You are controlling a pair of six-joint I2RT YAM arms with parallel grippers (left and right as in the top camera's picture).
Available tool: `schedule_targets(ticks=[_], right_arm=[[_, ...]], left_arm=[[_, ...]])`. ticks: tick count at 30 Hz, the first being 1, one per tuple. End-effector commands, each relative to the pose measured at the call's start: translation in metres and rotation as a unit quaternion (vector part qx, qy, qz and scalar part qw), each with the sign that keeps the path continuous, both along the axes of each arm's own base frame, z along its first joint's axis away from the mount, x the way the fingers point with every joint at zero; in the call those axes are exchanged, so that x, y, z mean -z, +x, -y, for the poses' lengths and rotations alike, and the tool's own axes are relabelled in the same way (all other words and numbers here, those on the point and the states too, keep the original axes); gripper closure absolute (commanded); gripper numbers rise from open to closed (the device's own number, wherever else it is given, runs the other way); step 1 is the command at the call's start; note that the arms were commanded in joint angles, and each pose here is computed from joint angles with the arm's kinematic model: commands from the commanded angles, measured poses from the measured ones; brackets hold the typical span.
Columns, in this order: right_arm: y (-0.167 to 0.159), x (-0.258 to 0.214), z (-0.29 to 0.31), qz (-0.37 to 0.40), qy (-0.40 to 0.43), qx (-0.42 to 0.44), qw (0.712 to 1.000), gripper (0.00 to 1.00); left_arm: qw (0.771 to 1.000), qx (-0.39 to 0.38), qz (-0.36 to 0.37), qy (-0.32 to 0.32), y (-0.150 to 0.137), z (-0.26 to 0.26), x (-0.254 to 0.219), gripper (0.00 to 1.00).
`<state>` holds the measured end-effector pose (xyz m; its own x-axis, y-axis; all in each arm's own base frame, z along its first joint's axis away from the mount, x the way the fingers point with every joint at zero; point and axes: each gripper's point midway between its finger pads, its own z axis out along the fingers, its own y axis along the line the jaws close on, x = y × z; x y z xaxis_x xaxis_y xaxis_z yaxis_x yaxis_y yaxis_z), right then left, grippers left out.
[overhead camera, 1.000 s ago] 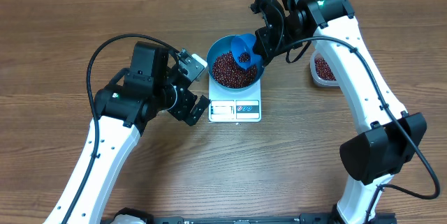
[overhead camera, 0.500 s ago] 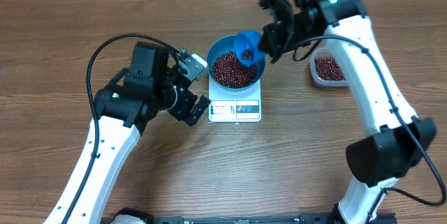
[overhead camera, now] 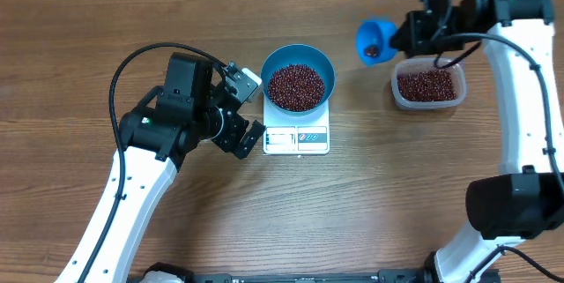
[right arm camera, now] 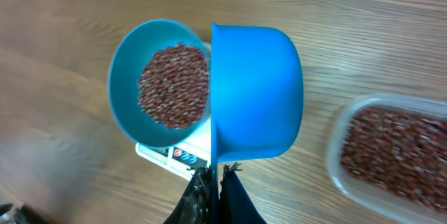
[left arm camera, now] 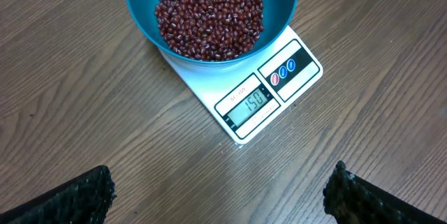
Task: Scoop item into bowl and weigh 150g on scale
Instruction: 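Lift the scoop away right toward the bean container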
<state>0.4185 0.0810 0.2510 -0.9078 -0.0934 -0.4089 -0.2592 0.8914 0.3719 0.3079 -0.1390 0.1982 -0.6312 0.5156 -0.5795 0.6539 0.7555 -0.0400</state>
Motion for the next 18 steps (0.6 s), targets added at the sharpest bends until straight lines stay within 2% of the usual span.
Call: schedule_targets(ticks=[1,5,18], right_arm=[[0.004,-0.022,0.033,0.031,0.004,0.037,0.999,0.96],[0.005,-0.02,0.055,0.029,-0.005,0.064,0.998,0.96],[-0.002,0.004,0.121,-0.012,-0.129,0.167,0.977,0.96]], left_arm=[[1.0,-0.002,-0.01,-0.008,-0.001,0.003,0.003,0.0],[1.0,-0.002,-0.01,-0.008,-0.001,0.003,0.003,0.0],[1.0,-0.002,-0.01,-0.008,-0.001,0.003,0.003,0.0]])
